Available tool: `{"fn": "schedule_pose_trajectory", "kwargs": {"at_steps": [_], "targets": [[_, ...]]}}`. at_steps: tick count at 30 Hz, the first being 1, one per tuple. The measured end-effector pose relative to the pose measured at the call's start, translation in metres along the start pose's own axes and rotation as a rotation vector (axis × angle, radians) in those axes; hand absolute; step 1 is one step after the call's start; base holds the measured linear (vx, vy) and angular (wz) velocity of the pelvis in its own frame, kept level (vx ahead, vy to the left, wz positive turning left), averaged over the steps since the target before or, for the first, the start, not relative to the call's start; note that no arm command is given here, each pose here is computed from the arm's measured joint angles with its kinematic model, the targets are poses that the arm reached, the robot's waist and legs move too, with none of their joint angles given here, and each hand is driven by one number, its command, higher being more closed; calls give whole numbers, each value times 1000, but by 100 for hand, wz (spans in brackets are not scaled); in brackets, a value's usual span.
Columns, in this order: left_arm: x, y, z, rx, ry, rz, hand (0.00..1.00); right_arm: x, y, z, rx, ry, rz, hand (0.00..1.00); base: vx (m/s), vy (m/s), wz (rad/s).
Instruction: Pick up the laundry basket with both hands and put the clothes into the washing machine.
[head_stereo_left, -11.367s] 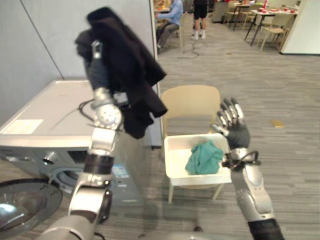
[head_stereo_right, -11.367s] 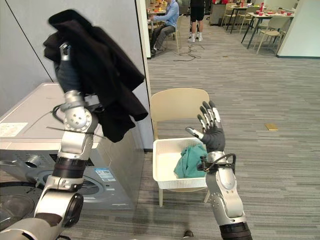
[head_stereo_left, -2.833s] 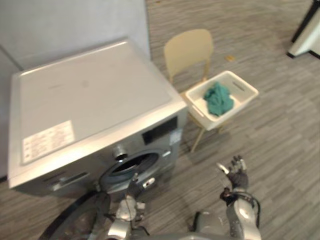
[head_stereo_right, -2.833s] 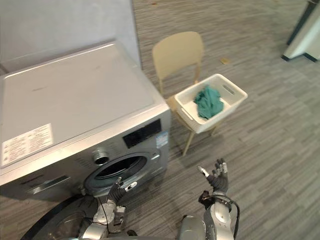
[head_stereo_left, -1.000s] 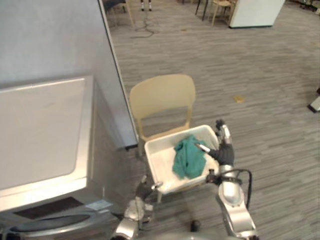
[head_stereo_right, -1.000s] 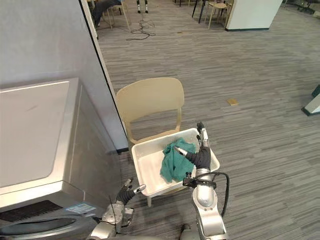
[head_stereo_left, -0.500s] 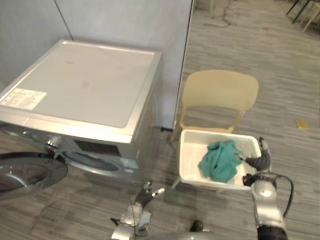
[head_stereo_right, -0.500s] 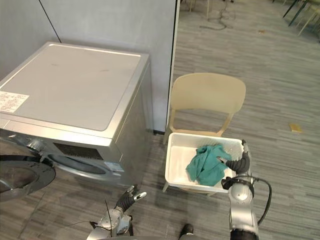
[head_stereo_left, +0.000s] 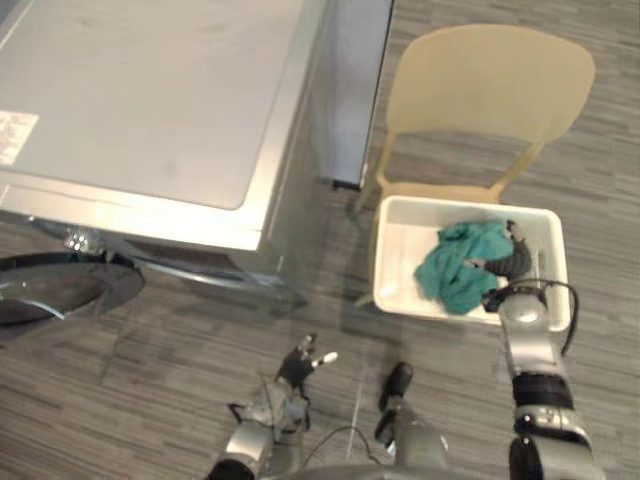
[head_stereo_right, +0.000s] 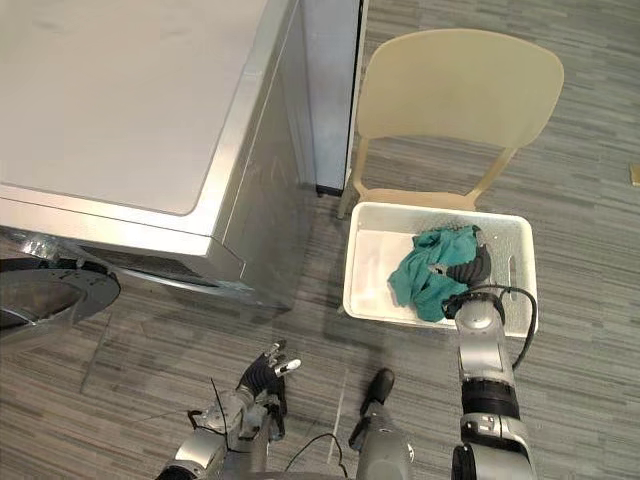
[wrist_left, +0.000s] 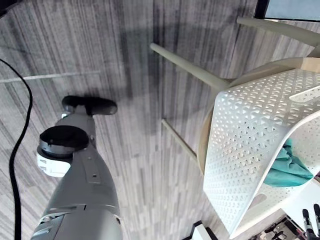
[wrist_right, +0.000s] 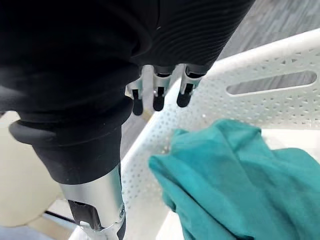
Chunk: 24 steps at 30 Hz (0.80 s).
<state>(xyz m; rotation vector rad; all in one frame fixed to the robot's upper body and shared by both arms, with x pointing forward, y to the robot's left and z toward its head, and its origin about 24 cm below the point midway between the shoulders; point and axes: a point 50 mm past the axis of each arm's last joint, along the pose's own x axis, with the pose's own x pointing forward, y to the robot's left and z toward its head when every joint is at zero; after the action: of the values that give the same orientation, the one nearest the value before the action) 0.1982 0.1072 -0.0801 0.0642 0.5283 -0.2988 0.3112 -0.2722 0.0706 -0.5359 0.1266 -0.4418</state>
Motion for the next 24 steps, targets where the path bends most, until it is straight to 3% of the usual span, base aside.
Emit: {"fn": "schedule_pose_trajectory", "kwargs": {"at_steps": [5, 10, 16, 24], "targets": [[5, 2, 11, -24, -32, 5, 0, 15, 0, 17, 19, -9, 18, 0, -13, 32, 2], [4, 5, 13, -29, -36, 16, 0, 21, 2, -3, -4, 93, 110, 0, -15, 30, 14], [1, 12, 41, -113, -166, 17, 0, 45, -38, -27, 5, 260, 178, 0, -61, 32, 20], [-10, 9, 42, -224, -201, -37, 0, 52, -26, -17, -146, 269, 308, 0, -13, 18, 5]]}}
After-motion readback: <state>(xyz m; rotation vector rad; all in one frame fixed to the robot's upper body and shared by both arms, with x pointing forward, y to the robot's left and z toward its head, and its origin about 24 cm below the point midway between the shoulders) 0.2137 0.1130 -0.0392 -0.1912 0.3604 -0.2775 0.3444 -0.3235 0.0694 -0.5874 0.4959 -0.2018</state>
